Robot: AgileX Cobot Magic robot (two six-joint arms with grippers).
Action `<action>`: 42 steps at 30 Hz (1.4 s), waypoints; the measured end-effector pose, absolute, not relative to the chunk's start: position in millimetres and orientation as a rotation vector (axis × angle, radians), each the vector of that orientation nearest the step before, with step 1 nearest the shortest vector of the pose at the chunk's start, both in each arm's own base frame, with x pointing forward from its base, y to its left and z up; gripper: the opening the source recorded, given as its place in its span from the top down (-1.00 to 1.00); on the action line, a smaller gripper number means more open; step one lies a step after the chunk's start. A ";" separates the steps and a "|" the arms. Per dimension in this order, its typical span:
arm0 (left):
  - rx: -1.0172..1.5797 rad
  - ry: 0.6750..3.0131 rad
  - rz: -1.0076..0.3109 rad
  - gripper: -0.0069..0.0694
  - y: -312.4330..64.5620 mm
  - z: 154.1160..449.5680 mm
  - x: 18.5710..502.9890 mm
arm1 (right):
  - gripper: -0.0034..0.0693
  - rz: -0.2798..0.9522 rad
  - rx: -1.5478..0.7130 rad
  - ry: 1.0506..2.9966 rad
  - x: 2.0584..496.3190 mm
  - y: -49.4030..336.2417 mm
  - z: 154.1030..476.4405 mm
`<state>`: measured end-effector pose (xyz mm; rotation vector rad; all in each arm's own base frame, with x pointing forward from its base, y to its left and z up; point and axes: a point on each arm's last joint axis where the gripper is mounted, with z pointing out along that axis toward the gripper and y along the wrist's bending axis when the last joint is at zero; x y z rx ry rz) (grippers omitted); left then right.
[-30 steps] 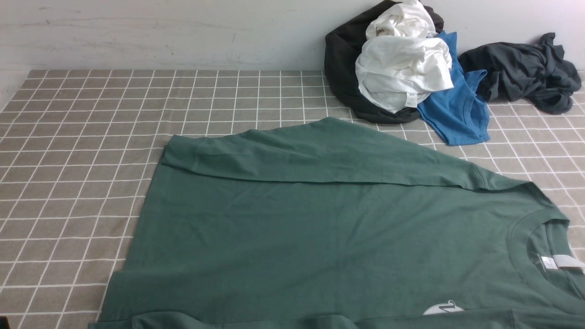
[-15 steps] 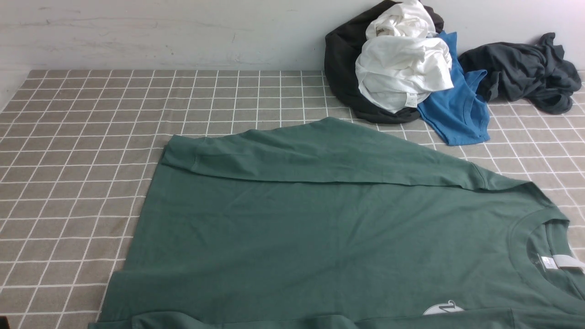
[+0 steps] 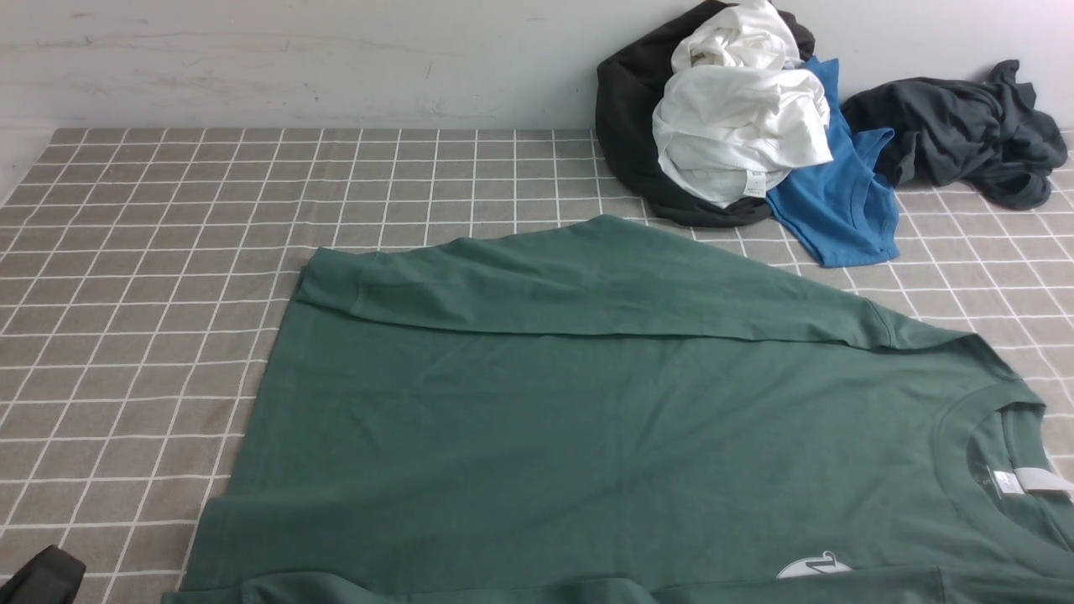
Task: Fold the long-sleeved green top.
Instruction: Use the left arm to clamp the cuff closest to it
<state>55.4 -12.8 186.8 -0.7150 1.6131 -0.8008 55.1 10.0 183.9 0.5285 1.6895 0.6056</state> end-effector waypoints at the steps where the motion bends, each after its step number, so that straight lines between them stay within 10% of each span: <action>1: -0.785 1.578 -0.892 0.84 -14.2 188.3 55.4 | 0.94 0.749 0.644 1.653 55.0 12.5 185.4; 6: -0.853 1.530 -1.000 0.84 -15.9 191.0 55.4 | 0.94 0.966 0.810 1.551 55.3 14.8 190.8; 15: -0.767 1.551 -0.953 0.84 -17.2 195.6 54.6 | 0.94 0.795 0.626 1.582 55.6 13.4 192.2; 21: -0.200 1.586 -0.628 0.84 -27.1 267.2 37.4 | 0.94 0.615 0.372 1.567 51.6 14.7 233.1; 29: 0.274 2.215 -0.202 0.84 -21.5 328.9 84.4 | 0.94 0.241 -0.059 1.918 99.5 17.8 328.2; 42: 0.774 2.825 -0.142 0.23 -59.0 262.7 153.2 | 0.94 0.411 -0.766 2.589 135.9 71.6 311.4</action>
